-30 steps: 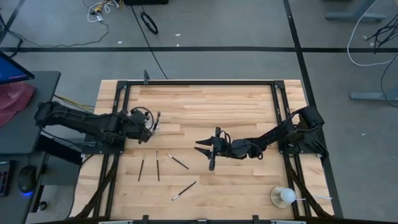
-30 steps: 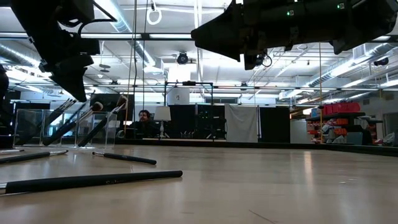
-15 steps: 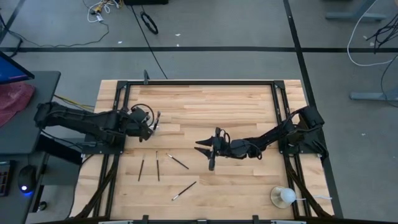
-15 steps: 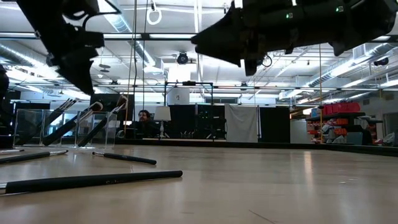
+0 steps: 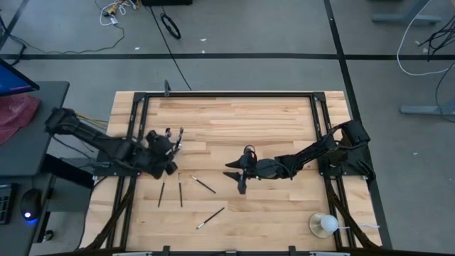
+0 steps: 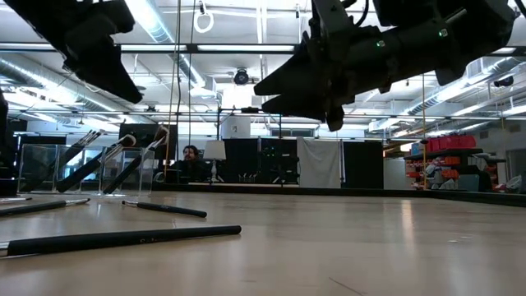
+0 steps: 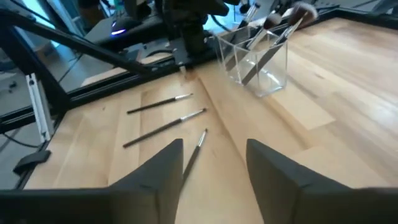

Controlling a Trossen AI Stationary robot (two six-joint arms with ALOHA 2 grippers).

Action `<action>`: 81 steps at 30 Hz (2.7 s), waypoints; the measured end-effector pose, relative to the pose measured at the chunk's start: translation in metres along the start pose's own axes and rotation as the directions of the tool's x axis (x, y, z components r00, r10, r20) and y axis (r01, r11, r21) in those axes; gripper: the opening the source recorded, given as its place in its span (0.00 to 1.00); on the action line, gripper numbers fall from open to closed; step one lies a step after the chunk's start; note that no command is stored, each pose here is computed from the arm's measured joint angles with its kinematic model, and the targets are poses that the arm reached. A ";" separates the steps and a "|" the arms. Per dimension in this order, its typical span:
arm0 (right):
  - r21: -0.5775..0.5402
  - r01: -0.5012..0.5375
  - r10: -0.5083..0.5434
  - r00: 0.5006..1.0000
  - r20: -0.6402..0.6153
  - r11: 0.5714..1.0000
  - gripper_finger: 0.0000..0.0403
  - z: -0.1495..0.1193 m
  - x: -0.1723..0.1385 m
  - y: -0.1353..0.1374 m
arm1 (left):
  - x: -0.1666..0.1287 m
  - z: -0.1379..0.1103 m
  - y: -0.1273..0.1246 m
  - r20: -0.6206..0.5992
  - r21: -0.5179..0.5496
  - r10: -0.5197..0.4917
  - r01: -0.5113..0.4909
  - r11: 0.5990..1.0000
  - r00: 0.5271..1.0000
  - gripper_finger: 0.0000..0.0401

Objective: Put items in baskets/containers
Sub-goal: Put the black eyeshadow brush into the transparent organizer

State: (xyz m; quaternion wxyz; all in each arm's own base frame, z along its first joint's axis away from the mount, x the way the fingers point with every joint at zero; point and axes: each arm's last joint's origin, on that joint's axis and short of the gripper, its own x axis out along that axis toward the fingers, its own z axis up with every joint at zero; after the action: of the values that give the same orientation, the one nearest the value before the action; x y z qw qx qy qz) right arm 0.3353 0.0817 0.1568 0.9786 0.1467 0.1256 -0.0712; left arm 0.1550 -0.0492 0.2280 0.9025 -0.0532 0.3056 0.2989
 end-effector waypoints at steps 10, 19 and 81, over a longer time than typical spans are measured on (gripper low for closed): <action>-0.019 -0.007 0.007 1.000 -0.014 1.000 0.58 -0.001 0.000 0.000 | 0.002 -0.035 -0.029 0.109 -0.049 -0.296 0.303 0.952 0.949 0.32; -0.119 -0.008 0.006 1.000 -0.013 0.993 0.59 -0.001 0.000 0.000 | -0.019 -0.054 -0.073 0.077 -0.052 -0.504 0.509 0.859 0.860 0.26; -0.427 -0.044 -0.014 0.991 -0.133 0.903 0.59 -0.005 0.005 -0.020 | -0.039 -0.067 -0.108 -0.479 -0.493 -0.082 -0.190 0.849 0.874 0.48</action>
State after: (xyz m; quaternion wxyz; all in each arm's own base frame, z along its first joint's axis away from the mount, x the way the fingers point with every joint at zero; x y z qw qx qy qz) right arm 0.3356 0.0640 0.1451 0.9768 -0.0670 0.2020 -0.0243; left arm 0.1575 -0.1761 0.1877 0.7388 -0.3616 0.4285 0.3740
